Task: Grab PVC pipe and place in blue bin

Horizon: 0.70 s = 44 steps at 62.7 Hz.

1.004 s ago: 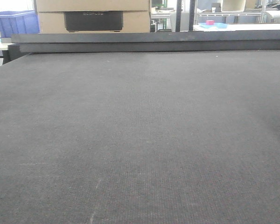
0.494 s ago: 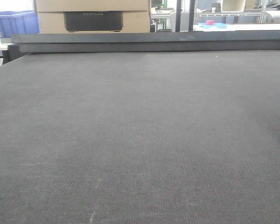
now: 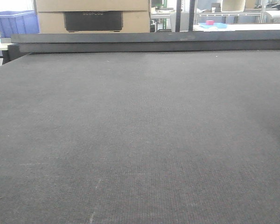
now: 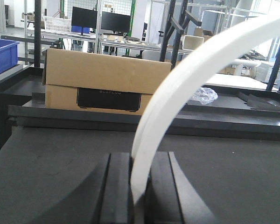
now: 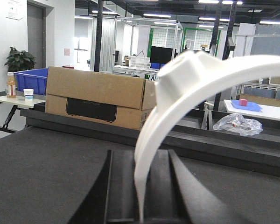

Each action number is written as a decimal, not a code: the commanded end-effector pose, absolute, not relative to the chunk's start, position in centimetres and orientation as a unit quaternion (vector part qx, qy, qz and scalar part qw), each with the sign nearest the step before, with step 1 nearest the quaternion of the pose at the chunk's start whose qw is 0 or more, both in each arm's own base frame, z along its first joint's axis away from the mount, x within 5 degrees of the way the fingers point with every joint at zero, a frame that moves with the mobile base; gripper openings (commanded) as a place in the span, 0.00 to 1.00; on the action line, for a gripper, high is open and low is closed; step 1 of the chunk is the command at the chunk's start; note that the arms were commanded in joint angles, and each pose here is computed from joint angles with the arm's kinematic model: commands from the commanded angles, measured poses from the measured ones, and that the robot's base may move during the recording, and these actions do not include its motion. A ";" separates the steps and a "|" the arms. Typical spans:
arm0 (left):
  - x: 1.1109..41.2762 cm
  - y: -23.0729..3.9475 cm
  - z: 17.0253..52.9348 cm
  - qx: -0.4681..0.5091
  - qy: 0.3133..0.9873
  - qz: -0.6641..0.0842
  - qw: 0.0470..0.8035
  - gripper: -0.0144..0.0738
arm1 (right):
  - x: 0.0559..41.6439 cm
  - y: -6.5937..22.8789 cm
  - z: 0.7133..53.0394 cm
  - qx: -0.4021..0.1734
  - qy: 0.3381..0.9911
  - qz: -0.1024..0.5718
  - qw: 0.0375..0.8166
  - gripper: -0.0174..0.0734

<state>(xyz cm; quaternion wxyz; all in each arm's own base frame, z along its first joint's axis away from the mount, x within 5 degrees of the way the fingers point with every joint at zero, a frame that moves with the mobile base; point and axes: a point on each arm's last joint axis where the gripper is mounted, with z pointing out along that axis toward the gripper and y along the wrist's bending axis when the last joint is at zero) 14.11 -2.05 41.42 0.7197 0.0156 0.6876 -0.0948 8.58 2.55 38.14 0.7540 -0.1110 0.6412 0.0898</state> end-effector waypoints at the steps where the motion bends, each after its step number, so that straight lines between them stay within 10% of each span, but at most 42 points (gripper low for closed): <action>1: 14.0 -2.0 41.6 0.010 0.680 -0.097 0.726 0.04 | 8.4 2.6 38.2 -0.119 0.633 0.090 0.760 0.01; 44: 14.0 -2.0 41.6 0.010 0.680 -0.097 0.726 0.04 | 8.4 2.6 38.2 -0.119 0.633 0.090 0.760 0.01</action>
